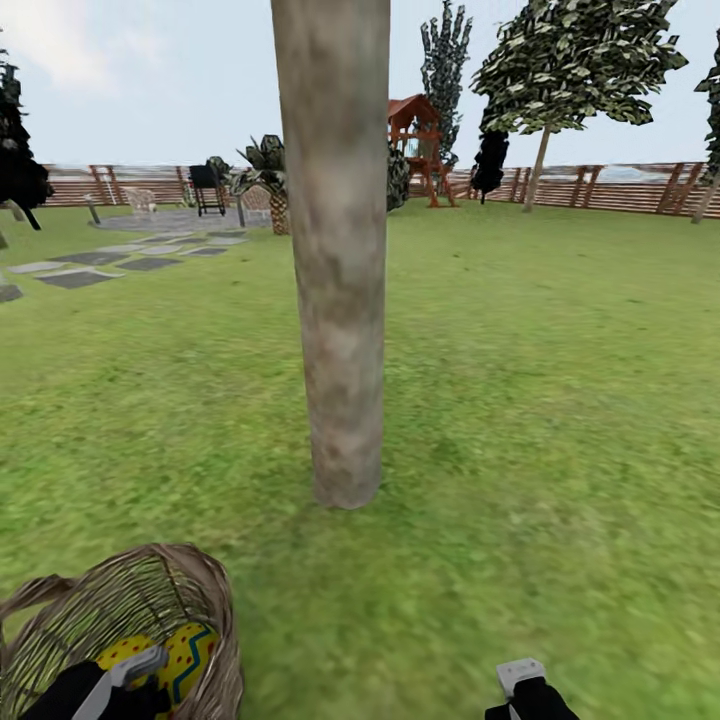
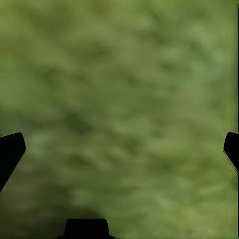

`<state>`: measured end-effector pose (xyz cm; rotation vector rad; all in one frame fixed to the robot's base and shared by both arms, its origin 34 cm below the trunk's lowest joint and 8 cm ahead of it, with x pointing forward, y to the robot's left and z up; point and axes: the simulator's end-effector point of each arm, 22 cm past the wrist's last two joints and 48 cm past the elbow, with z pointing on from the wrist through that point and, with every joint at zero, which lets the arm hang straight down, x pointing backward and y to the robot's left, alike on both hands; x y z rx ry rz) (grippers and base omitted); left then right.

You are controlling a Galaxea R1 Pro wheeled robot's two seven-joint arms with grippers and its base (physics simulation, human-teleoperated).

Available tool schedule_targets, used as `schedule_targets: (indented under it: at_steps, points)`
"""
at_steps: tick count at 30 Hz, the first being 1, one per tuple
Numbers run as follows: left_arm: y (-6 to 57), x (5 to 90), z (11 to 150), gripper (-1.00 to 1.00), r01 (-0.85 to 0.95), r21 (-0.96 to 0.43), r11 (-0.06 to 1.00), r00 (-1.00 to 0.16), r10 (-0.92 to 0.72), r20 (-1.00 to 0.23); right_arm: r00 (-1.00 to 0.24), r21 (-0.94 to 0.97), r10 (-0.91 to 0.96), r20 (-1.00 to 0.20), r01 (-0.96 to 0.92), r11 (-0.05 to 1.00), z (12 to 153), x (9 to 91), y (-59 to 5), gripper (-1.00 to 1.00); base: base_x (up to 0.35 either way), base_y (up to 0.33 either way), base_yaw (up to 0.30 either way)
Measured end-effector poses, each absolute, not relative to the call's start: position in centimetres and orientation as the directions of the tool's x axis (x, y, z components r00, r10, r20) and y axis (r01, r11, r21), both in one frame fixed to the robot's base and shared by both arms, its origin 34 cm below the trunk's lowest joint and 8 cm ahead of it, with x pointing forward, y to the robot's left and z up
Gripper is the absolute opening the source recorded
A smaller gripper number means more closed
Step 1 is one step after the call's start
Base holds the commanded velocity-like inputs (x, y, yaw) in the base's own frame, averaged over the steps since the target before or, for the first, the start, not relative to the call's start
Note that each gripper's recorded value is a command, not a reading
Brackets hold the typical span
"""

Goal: Take the three Easter eggs out of the wicker basket on the lawn in the garden, then place them on the lawn next to a single tree (choose any tree) so that all three eggs are next to the same tree and none are left in the basket.

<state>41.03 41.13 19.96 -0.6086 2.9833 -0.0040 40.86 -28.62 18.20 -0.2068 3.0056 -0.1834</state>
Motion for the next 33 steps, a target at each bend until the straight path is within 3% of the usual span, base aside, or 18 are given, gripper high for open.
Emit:
schedule_targets:
  at_steps: [33]
  points:
    - [39.1,44.8,24.6,-1.00,-0.371,-0.091,0.924,-0.901,-0.382,-0.205,-0.963,-0.143,-0.144,-0.226,-0.114,0.983,22.7,44.0,-28.6,1.00,0.000,0.000,0.001]
